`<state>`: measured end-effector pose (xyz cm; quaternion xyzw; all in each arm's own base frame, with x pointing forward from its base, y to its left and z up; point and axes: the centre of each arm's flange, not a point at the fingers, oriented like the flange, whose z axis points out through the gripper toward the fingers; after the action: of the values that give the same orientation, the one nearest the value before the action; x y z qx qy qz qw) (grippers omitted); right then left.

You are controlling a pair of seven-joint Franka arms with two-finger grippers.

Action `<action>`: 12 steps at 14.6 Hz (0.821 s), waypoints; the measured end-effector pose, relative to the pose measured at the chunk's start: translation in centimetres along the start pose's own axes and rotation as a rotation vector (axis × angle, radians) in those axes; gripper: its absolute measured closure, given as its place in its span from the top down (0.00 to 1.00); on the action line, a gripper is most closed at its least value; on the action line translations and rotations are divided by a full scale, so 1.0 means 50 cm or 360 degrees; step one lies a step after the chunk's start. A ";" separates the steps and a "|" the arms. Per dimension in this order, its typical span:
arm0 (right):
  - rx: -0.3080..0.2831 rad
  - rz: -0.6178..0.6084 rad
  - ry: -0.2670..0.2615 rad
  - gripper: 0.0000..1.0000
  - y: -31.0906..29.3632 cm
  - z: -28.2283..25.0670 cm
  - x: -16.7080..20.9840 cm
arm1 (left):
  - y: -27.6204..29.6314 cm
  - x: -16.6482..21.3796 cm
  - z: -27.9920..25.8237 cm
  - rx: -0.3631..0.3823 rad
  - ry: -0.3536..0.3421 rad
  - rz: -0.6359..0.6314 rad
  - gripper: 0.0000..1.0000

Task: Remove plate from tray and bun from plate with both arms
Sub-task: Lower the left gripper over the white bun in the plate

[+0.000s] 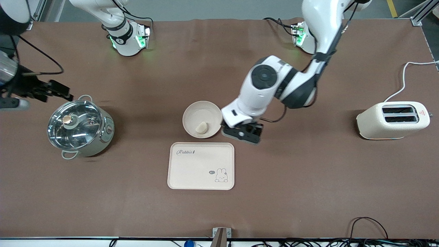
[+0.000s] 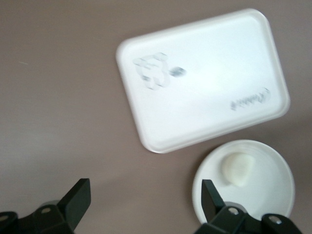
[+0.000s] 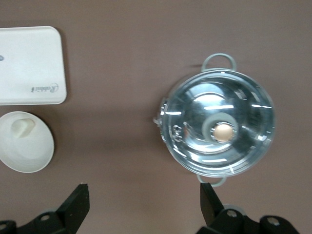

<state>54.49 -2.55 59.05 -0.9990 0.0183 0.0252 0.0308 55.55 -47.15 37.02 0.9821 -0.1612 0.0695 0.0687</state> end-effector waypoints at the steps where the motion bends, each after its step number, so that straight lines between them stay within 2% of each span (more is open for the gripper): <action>1: -0.0028 -0.0007 -0.0003 1.00 0.014 -0.022 -0.005 | 0.038 -0.013 0.018 -0.0018 0.0010 0.0012 1.00; 3: -0.0054 -0.0021 -0.0011 1.00 0.036 -0.065 -0.016 | 0.111 -0.043 0.050 -0.0045 0.0029 0.0002 1.00; 7: -0.0060 -0.0008 0.0005 1.00 0.051 -0.158 -0.046 | 0.211 -0.107 0.125 0.0076 0.0077 -0.0041 0.97; 10: -0.0063 -0.0018 0.0010 1.00 0.044 -0.169 -0.049 | 0.255 -0.142 0.201 0.0078 0.0120 -0.0016 0.95; 12: -0.0063 -0.0019 -0.0004 1.00 0.044 -0.166 -0.048 | 0.279 -0.171 0.246 0.0111 0.0119 0.0044 0.88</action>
<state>52.43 -5.19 67.29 -0.9995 0.0116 0.0266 0.0112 44.37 -59.56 25.16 0.9783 -0.1695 0.1127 0.0393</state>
